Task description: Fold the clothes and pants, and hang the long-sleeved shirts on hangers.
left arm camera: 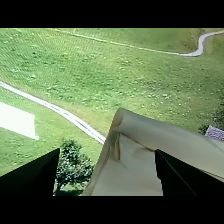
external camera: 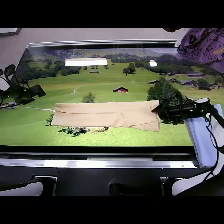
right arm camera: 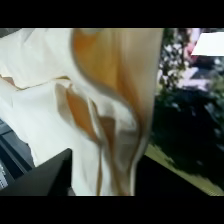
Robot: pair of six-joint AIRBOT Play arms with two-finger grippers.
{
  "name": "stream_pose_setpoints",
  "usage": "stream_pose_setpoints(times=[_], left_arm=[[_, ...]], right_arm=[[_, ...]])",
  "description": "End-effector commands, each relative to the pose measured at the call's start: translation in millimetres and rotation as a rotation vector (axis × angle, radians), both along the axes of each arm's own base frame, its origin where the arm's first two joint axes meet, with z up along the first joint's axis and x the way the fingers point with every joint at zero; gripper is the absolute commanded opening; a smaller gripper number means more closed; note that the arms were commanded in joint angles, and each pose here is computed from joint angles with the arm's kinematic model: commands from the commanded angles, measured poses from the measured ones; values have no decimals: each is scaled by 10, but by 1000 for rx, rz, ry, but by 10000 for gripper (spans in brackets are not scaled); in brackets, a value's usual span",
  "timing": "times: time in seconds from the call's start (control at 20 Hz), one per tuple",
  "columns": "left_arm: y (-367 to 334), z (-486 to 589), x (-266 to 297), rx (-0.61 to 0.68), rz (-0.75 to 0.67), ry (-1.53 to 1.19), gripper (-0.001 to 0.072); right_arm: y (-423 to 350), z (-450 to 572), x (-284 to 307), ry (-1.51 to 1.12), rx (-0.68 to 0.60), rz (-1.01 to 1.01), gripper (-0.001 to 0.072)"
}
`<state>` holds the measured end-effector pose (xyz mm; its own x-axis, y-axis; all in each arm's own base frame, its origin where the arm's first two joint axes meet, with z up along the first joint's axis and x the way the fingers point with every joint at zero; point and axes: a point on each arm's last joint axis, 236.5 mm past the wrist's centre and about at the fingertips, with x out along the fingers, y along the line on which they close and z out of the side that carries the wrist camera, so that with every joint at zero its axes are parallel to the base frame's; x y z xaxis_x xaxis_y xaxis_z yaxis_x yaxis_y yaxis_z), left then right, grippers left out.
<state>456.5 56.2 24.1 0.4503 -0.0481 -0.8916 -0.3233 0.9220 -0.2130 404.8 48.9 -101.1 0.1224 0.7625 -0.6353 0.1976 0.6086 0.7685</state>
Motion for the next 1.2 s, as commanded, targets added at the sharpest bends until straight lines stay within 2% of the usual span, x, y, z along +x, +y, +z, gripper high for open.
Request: stream_pose_setpoints(times=[0.0,0.05,0.1,0.15,0.2,0.4,0.65,0.8,1.0,1.15], left_arm=[[-68,16,18,-30,1,-8,659],[-151,37,42,-69,0,-19,608],[-264,70,79,-108,-15,-38,442],[-405,103,121,-144,-35,-56,146],[-545,123,171,-175,-44,-73,14],[-1480,-89,228,-336,-143,-28,14],[-3084,-547,64,-563,-260,71,14],[-4022,-651,-92,-674,-313,121,14],[-5125,-756,-367,-734,-417,182,14],[-5724,-855,-537,-784,-427,225,13]], right_arm=[[297,-48,-10,-10,-17,64,167],[303,-8,22,-15,-25,50,29],[270,69,83,-16,-41,8,24],[154,174,149,-19,-91,-41,24],[39,305,185,-30,-156,-69,23],[-385,1135,196,-145,-403,-134,23],[-637,1842,37,-212,-551,-175,23],[-660,2102,8,-243,-571,-181,23],[-652,2291,27,-274,-572,-176,23],[-632,2311,-11,-266,-568,-165,23]])
